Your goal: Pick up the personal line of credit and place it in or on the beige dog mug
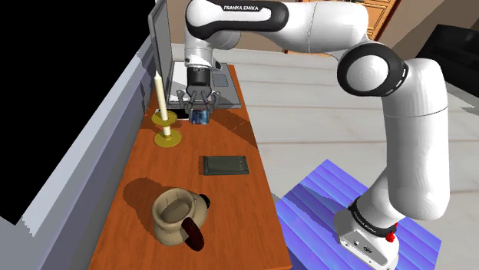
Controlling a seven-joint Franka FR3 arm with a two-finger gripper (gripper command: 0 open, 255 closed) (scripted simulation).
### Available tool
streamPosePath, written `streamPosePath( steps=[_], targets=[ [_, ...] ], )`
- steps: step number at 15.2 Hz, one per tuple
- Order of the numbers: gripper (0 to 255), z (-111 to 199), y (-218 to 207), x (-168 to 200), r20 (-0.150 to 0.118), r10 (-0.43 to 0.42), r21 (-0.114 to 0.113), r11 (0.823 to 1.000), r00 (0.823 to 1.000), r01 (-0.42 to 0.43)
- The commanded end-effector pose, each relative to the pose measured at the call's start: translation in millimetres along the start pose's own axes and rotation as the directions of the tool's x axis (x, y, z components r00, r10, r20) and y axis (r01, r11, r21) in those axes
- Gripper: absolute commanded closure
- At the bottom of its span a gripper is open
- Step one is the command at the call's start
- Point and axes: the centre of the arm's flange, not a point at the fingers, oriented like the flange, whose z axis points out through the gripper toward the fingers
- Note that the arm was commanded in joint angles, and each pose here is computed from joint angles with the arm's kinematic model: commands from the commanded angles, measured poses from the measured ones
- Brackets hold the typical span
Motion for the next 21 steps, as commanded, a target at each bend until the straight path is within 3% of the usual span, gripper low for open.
streamPosePath(
  steps=[1,16,21],
  targets=[
    [255,-9.2,0.1,-5.6,0.0,0.0,0.0,1.0,1.0,0.0],
    [255,-75.4,-0.2,-49.2,0.0,0.0,0.0,1.0,1.0,0.0],
    [255,-49.5,-4.3,-95.2,0.0,0.0,0.0,1.0,1.0,0.0]
  ],
)
